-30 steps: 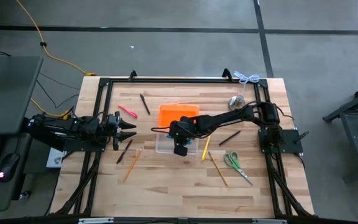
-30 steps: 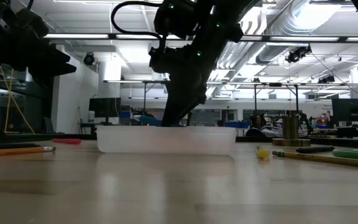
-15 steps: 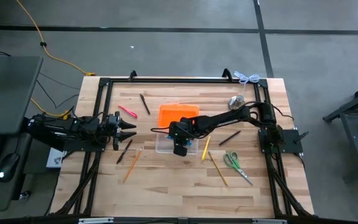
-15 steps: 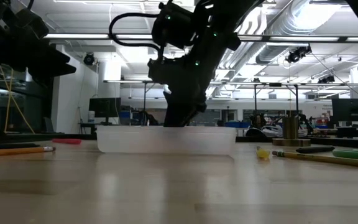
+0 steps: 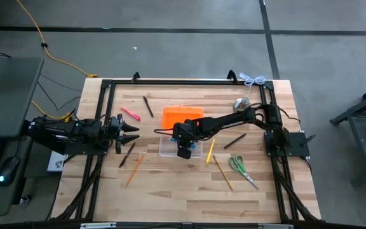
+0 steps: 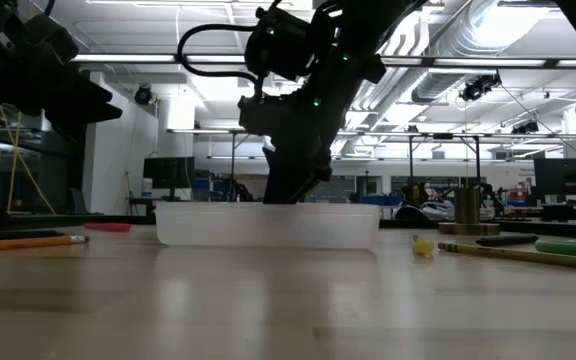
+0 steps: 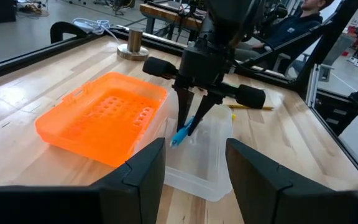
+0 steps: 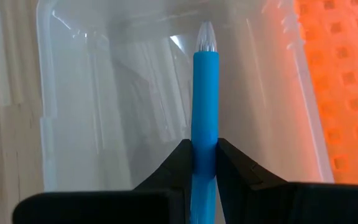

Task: Pick & place school supplies into a supply box
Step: Put the blue pen into the orange supply box, then put the yellow pen into the orange supply box

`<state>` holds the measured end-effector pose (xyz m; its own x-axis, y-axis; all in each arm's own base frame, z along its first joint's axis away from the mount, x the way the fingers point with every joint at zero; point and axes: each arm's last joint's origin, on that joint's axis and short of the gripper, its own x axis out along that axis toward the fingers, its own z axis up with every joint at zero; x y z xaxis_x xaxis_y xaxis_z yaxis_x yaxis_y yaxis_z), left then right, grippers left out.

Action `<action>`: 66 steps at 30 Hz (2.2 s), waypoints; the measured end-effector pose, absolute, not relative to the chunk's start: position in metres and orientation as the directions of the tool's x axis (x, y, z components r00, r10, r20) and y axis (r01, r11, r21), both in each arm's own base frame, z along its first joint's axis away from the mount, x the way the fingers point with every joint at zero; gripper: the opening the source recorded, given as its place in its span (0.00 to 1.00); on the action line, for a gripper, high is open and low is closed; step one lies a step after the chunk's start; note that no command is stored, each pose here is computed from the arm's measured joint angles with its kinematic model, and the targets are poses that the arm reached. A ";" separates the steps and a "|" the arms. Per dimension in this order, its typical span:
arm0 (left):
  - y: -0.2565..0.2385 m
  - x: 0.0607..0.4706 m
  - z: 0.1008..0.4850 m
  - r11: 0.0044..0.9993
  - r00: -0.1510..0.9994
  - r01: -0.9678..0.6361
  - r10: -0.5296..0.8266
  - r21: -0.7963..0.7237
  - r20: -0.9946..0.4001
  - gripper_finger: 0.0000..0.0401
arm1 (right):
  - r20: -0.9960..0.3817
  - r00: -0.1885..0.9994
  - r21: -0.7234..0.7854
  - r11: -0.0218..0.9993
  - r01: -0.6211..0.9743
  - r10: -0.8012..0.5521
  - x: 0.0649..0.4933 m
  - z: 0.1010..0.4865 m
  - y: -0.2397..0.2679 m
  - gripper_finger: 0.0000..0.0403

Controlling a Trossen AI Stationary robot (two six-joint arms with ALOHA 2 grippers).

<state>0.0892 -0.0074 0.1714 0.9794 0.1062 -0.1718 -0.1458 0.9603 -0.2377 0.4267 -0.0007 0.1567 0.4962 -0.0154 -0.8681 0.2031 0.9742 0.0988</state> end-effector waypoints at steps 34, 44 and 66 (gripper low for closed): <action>-0.007 0.089 0.171 0.960 0.979 -0.146 0.106 -0.238 -0.173 0.50 | -0.867 0.498 0.086 0.980 0.182 -0.016 0.427 0.157 -0.001 0.28; -0.007 0.089 0.171 0.960 0.979 -0.146 0.106 -0.238 -0.173 0.50 | -0.848 0.530 0.096 0.980 0.177 -0.013 0.424 0.173 0.000 0.28; -0.007 0.089 0.171 0.960 0.979 -0.146 0.106 -0.238 -0.173 0.50 | -0.892 0.453 0.187 0.924 0.334 0.017 0.382 0.233 0.001 0.28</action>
